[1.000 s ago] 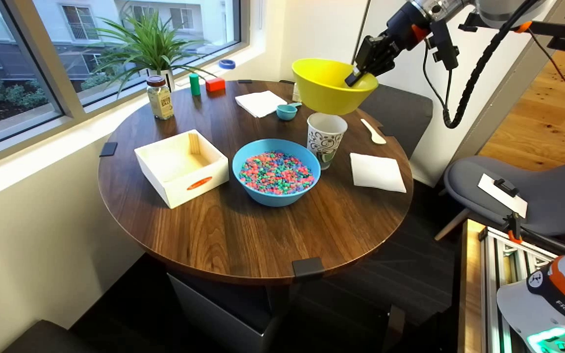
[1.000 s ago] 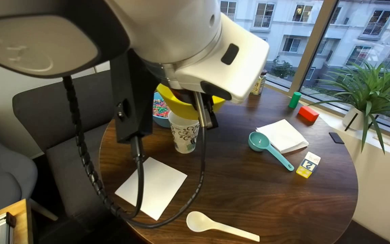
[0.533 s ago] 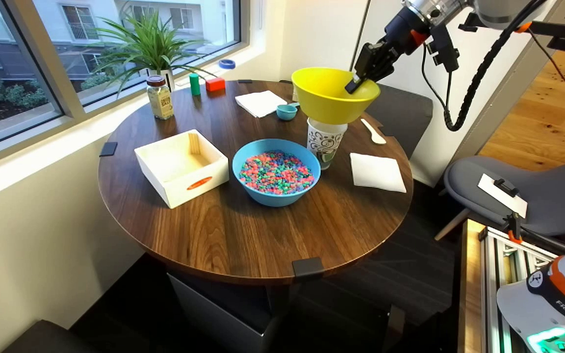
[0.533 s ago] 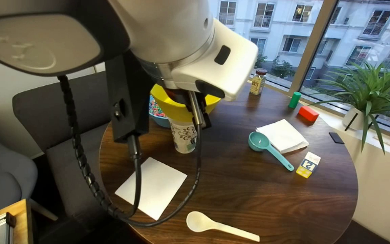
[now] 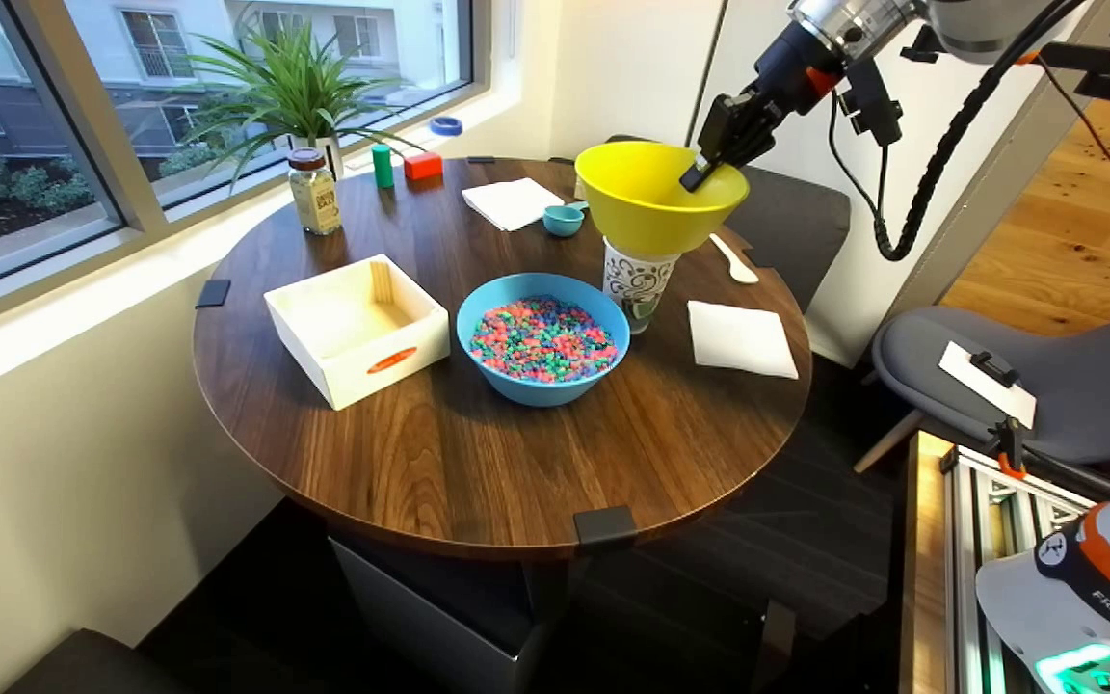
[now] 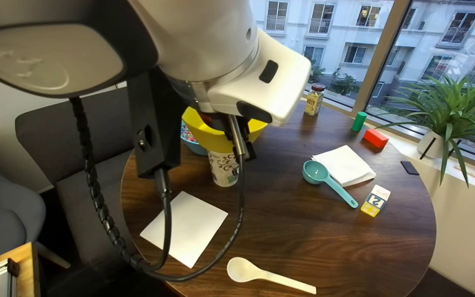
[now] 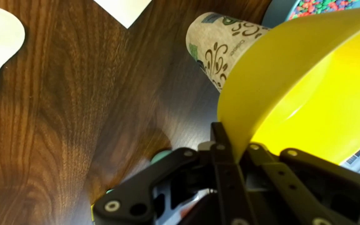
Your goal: Put the yellow bowl on the paper cup and then put some of the contents of the blue bowl into the yellow bowl
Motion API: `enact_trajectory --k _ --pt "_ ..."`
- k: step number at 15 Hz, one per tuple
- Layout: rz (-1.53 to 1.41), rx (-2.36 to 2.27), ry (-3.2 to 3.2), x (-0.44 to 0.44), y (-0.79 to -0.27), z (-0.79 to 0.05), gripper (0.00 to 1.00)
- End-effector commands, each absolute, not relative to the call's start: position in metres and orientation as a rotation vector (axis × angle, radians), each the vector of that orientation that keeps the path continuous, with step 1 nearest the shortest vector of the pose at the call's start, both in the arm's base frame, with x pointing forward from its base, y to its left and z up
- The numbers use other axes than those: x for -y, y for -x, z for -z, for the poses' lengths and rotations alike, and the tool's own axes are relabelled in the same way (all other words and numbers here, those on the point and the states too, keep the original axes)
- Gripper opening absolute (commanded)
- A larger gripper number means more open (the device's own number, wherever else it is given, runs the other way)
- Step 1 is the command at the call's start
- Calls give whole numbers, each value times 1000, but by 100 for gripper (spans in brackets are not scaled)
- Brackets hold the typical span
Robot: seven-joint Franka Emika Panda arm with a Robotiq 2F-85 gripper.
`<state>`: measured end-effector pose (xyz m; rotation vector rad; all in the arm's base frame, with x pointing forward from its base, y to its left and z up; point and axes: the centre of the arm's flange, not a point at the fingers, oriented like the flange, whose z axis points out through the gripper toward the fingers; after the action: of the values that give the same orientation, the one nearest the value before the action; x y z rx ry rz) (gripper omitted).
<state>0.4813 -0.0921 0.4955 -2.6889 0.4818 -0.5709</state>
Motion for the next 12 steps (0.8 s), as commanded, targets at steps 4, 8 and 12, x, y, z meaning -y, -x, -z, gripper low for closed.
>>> enact_trajectory --k 4,8,12 --pt "553 -465 2715 81 -473 -490 2" --pt "553 -457 2720 78 -473 -486 2" --pt "548 -460 2733 80 -474 -486 2"
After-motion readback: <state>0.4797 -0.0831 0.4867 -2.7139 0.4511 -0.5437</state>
